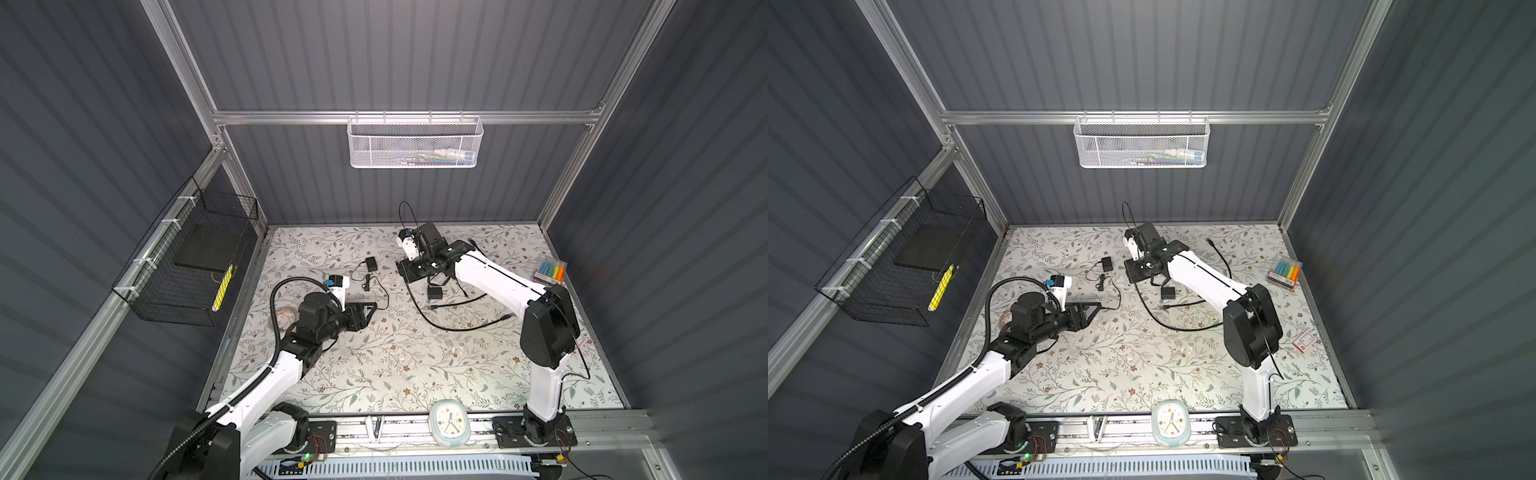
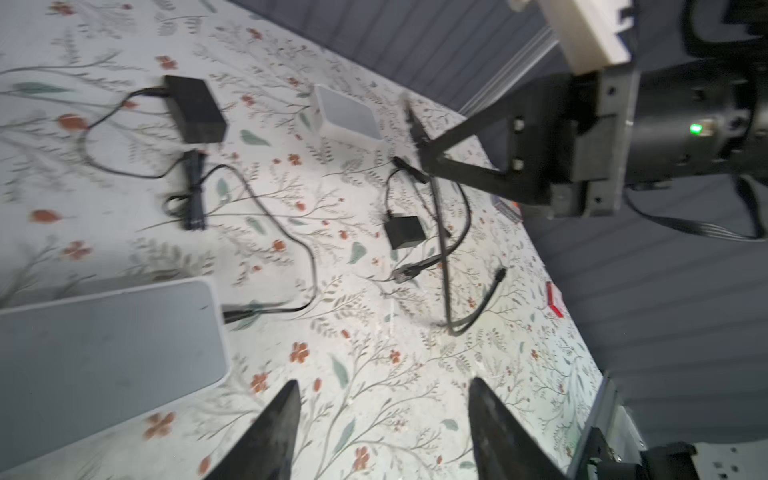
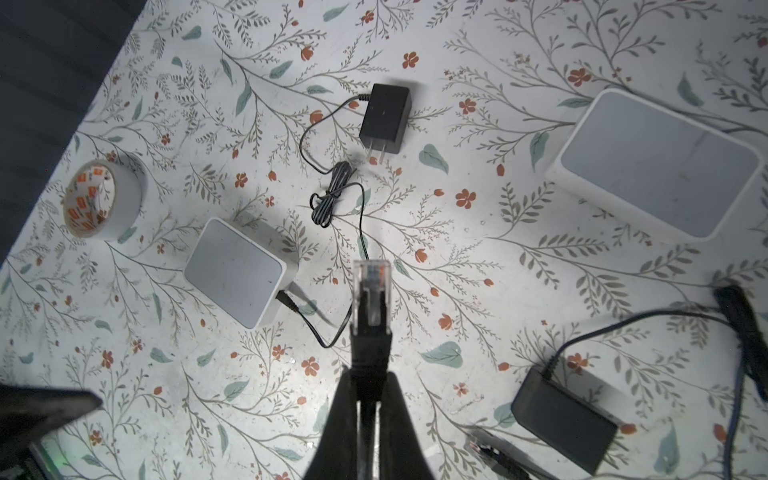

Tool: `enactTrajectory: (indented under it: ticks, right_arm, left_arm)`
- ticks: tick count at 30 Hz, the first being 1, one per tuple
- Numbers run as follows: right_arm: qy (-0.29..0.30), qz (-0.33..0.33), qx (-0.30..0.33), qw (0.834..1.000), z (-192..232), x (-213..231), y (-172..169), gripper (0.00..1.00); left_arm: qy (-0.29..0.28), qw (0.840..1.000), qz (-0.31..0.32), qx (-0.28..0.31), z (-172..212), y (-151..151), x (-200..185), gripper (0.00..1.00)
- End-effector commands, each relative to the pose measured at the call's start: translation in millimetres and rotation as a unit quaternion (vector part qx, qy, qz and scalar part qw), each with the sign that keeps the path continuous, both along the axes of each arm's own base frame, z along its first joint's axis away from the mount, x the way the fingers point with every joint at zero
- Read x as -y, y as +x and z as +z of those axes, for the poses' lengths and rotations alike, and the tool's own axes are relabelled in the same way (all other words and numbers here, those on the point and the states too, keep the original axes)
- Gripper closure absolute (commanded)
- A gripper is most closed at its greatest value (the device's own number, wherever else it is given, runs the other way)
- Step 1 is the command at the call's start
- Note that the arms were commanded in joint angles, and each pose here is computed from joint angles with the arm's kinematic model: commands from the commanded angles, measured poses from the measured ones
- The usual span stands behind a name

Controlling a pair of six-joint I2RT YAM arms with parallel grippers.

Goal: Insert the plug into the switch port

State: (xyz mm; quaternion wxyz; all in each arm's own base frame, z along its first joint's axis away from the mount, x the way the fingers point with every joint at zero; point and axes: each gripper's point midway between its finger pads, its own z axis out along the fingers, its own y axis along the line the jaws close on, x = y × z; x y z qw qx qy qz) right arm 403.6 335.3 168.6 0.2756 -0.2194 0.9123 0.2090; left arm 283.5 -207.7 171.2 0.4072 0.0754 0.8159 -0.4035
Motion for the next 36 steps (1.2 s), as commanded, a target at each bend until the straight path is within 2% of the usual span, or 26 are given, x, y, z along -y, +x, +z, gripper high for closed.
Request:
enactTrajectory:
  ticks: [1, 8, 13, 26, 29, 36]
  right_arm:
    - [0.072, -0.019, 0.018, 0.997, 43, -11, 1, 1.00]
    - [0.117, -0.026, 0.012, 0.993, 63, -16, -10, 1.00]
    - [0.120, -0.030, 0.002, 0.992, 56, -15, -20, 1.00]
    - [0.119, -0.038, 0.010, 0.992, 54, -10, -18, 1.00]
    - [0.123, -0.038, 0.010, 0.992, 57, -10, -19, 1.00]
    - [0.121, -0.042, 0.009, 0.992, 55, -7, -19, 1.00]
  left_arm:
    - [-0.043, 0.998, -0.014, 0.042, 18, 8, 24, 0.35]
    - [-0.052, 0.996, -0.052, 0.047, 3, 22, 63, 0.36]
    - [-0.073, 0.993, -0.073, 0.059, 10, 33, 82, 0.37]
    - [-0.075, 0.990, -0.108, 0.046, 0, 28, 98, 0.40]
    - [-0.071, 0.991, -0.108, 0.042, -6, 31, 100, 0.44]
    - [-0.089, 0.988, -0.120, 0.045, -1, 35, 108, 0.72]
